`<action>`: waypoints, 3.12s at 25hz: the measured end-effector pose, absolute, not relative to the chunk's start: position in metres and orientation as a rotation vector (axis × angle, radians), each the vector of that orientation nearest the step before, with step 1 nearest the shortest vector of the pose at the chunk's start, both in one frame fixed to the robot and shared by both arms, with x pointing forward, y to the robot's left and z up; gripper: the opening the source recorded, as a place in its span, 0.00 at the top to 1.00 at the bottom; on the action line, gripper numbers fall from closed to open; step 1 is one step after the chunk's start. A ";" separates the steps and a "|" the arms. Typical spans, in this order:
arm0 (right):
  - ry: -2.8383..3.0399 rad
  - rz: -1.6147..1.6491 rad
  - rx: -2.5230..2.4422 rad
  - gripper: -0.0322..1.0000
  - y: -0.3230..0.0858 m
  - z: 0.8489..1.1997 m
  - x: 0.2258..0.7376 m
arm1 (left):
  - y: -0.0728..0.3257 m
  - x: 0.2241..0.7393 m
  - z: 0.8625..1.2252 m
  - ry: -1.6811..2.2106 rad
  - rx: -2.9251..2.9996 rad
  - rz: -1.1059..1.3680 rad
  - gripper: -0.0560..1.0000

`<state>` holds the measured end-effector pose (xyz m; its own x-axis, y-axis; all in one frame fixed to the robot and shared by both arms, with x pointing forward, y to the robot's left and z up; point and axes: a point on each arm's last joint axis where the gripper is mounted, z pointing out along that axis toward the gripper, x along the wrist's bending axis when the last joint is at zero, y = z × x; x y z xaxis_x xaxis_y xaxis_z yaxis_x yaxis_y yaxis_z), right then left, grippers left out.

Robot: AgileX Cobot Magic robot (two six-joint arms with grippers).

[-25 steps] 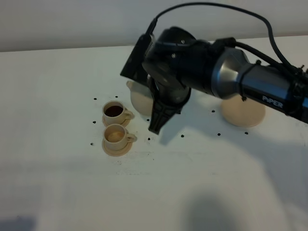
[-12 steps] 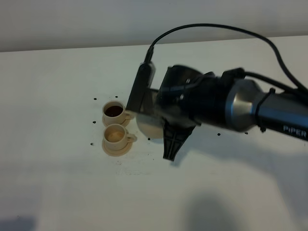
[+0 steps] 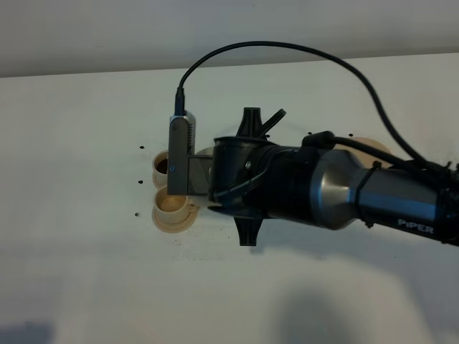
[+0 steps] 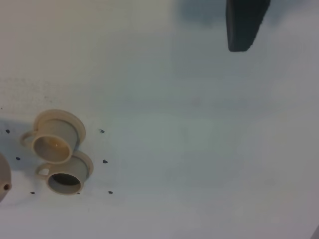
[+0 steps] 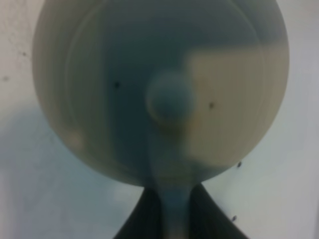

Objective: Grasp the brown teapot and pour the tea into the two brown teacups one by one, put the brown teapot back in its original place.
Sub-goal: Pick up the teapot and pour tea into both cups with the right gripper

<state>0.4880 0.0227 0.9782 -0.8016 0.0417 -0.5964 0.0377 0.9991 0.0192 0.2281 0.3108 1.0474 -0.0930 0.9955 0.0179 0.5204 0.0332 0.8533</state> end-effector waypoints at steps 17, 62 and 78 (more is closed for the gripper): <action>2.337 -0.125 -0.232 0.84 0.033 0.954 0.502 | 0.311 0.228 1.047 1.684 1.549 0.963 0.37; 2.033 -0.229 -0.588 0.84 0.049 0.940 0.519 | 0.311 0.228 1.047 1.684 1.549 0.963 0.37; 1.986 -0.235 -0.680 0.84 0.058 0.931 0.514 | 0.311 0.228 1.047 1.684 1.549 0.963 0.37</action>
<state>0.5142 0.0582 0.9310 -0.3586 -0.5538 -0.7515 -0.3632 0.8244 -0.4342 0.2281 0.3108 1.0474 -0.0930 0.9955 0.0179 0.5204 0.0332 0.8533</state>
